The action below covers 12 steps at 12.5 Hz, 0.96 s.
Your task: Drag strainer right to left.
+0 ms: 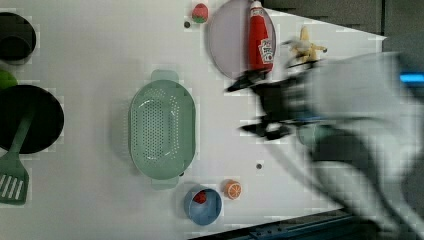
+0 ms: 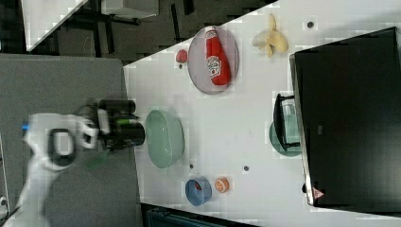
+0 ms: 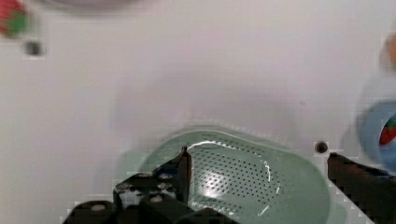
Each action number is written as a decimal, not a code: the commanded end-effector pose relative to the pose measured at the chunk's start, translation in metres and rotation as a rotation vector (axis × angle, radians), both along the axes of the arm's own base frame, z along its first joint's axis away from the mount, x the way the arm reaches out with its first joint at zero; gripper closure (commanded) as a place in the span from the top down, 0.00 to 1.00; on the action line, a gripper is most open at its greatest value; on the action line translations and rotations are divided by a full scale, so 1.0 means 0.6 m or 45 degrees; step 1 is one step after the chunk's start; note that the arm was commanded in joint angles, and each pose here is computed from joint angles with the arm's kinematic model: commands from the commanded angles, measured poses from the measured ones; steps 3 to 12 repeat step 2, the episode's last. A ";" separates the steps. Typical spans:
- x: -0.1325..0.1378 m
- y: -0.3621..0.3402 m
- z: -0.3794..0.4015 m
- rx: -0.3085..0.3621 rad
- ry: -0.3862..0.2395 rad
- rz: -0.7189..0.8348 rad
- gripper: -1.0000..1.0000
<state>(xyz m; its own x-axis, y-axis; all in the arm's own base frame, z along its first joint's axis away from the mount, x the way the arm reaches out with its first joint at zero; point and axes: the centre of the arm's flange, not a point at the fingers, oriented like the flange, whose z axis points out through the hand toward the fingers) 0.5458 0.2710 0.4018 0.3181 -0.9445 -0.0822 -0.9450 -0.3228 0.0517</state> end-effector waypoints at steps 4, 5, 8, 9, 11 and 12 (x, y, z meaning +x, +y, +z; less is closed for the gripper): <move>0.027 -0.314 0.212 -0.003 -0.160 0.280 1.00; 0.027 -0.314 0.212 -0.003 -0.160 0.280 1.00; 0.027 -0.314 0.212 -0.003 -0.160 0.280 1.00; 0.027 -0.314 0.212 -0.003 -0.160 0.280 1.00; 0.027 -0.314 0.212 -0.003 -0.160 0.280 1.00; 0.027 -0.314 0.212 -0.003 -0.160 0.280 1.00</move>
